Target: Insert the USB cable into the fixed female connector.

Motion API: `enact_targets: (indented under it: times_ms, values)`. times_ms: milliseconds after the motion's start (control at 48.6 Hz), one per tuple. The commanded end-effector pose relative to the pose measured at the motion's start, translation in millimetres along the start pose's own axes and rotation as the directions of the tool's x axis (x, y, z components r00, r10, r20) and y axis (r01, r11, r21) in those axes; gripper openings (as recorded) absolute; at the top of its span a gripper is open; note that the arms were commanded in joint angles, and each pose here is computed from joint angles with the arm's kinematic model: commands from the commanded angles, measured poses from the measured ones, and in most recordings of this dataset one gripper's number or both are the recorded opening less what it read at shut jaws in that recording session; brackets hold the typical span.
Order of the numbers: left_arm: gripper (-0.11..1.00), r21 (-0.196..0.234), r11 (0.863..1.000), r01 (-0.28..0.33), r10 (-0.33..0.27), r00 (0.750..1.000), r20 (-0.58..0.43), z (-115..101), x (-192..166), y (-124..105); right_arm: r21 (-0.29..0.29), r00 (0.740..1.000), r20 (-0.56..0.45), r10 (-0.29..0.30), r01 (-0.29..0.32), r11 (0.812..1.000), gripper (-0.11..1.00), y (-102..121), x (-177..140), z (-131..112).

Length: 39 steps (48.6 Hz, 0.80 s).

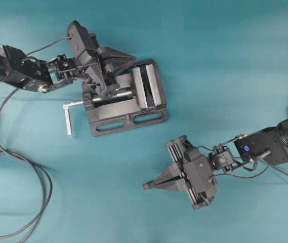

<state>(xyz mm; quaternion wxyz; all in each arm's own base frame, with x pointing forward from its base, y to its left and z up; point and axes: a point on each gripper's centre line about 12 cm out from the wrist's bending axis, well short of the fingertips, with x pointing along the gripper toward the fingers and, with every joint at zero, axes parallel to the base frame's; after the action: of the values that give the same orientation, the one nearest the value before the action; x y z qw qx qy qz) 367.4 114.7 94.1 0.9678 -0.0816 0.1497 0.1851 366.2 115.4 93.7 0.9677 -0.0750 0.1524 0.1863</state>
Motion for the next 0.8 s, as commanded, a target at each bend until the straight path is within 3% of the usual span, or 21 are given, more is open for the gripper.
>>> enact_targets:
  times_ms: [0,62,185,432,782]
  values:
    - [0.01,0.020,0.999,0.036,-0.037,0.998,0.055,20,-1,-11,0.005,0.999,0.050,0.007,-0.007,1.000,0.00,3,3,15]
    - [0.04,0.021,0.999,0.040,-0.041,0.998,0.057,22,-3,-13,0.010,0.998,0.065,0.009,-0.010,1.000,0.01,4,4,21]
    - [-0.02,0.016,0.999,0.041,-0.042,0.998,0.047,23,-7,-13,0.052,0.997,0.082,0.009,-0.014,0.999,0.01,4,5,28]
    - [-0.01,0.014,0.997,0.074,-0.074,0.997,0.032,25,-24,-24,0.150,0.999,0.046,0.011,-0.018,0.988,0.01,5,-1,16]
    - [0.02,0.029,0.988,0.154,-0.155,0.987,0.032,45,-97,-42,0.169,0.999,0.046,0.001,-0.009,0.986,0.01,1,-2,15]
